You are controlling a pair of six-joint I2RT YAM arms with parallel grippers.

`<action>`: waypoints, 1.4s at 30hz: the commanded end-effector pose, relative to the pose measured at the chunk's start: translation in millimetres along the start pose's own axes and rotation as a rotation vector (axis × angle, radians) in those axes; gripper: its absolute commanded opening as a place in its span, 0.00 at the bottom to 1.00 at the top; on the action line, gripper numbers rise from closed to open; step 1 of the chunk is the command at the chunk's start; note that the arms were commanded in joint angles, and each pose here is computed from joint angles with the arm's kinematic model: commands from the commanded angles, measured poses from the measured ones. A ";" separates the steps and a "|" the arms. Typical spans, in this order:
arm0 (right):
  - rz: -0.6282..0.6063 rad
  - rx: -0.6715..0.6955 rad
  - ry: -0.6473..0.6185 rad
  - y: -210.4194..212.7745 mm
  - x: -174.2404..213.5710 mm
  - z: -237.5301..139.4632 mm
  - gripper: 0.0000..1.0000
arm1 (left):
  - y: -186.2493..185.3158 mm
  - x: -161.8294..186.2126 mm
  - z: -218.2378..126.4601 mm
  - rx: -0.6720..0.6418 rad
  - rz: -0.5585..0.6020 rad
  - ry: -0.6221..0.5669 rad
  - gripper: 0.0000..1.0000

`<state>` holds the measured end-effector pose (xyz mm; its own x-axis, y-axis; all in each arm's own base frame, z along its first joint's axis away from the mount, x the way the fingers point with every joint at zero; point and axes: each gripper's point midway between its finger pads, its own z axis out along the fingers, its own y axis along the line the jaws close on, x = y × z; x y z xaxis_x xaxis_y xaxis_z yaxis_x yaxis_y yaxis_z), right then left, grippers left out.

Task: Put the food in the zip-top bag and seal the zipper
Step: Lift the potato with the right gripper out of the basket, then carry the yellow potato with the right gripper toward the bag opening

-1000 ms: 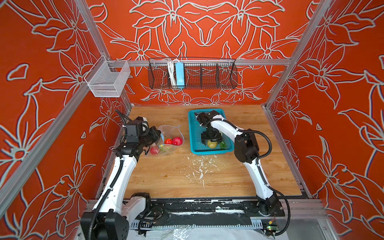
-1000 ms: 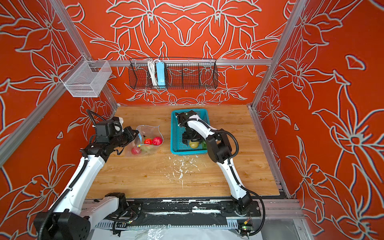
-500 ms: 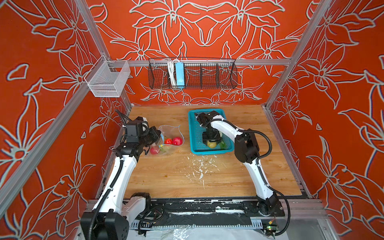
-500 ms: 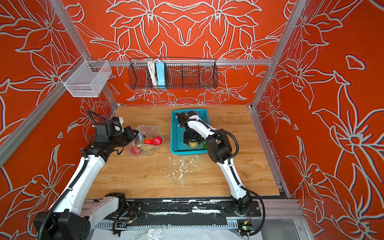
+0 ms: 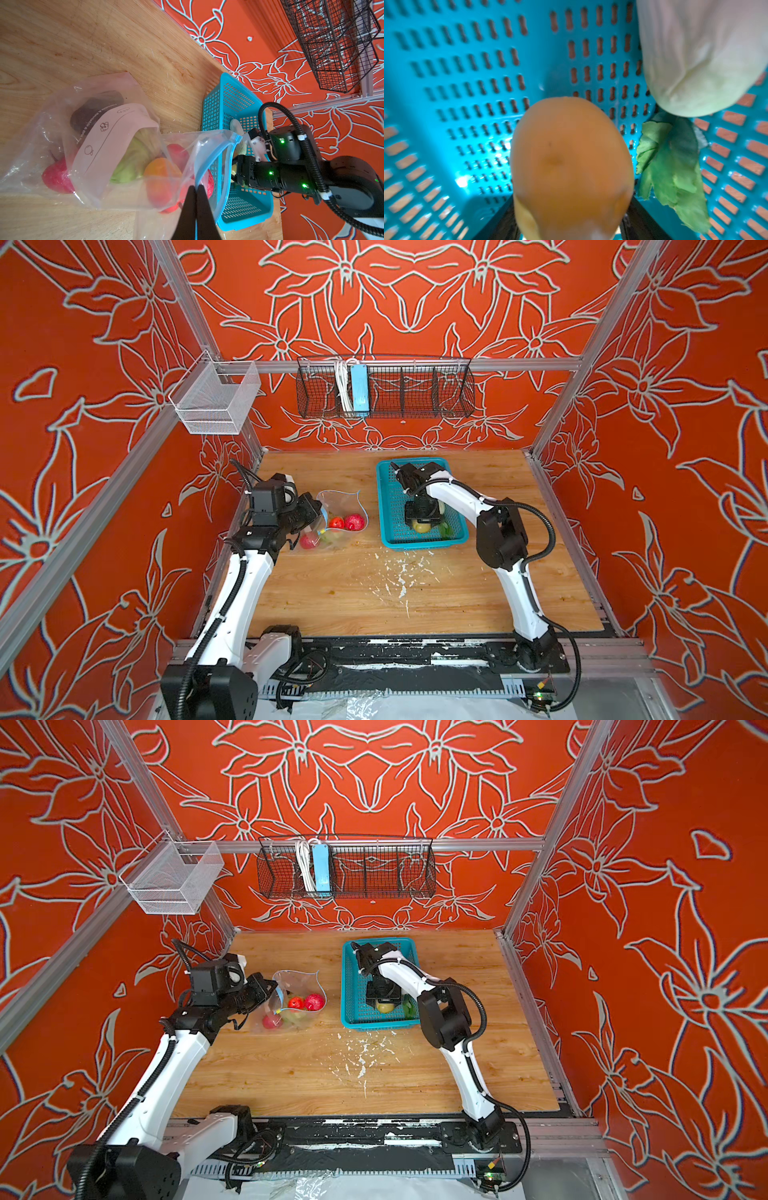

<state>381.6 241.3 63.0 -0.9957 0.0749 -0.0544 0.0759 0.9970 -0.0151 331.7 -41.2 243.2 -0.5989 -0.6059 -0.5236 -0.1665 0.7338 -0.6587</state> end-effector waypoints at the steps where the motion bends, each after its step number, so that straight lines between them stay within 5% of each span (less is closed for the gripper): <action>1: 0.034 -0.057 -0.034 2.3 -2.3 -22.0 0.55 | -0.5 -3.2 -5.7 0.001 0.013 -0.026 0.00; 20: 0.068 -0.119 -0.092 5.6 0.9 -46.1 0.54 | -5.7 -2.4 -8.1 0.030 0.015 -0.028 0.00; 42: 0.121 -0.318 -0.309 9.0 -3.4 -98.0 0.54 | -17.3 -6.9 -4.2 0.059 0.075 0.009 0.00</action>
<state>375.7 246.2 135.4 -0.9440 0.1880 -0.2711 0.1238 0.9635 0.2373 331.6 -46.3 246.9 -0.6185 -0.5617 -0.5496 -0.1124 0.7554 -0.6455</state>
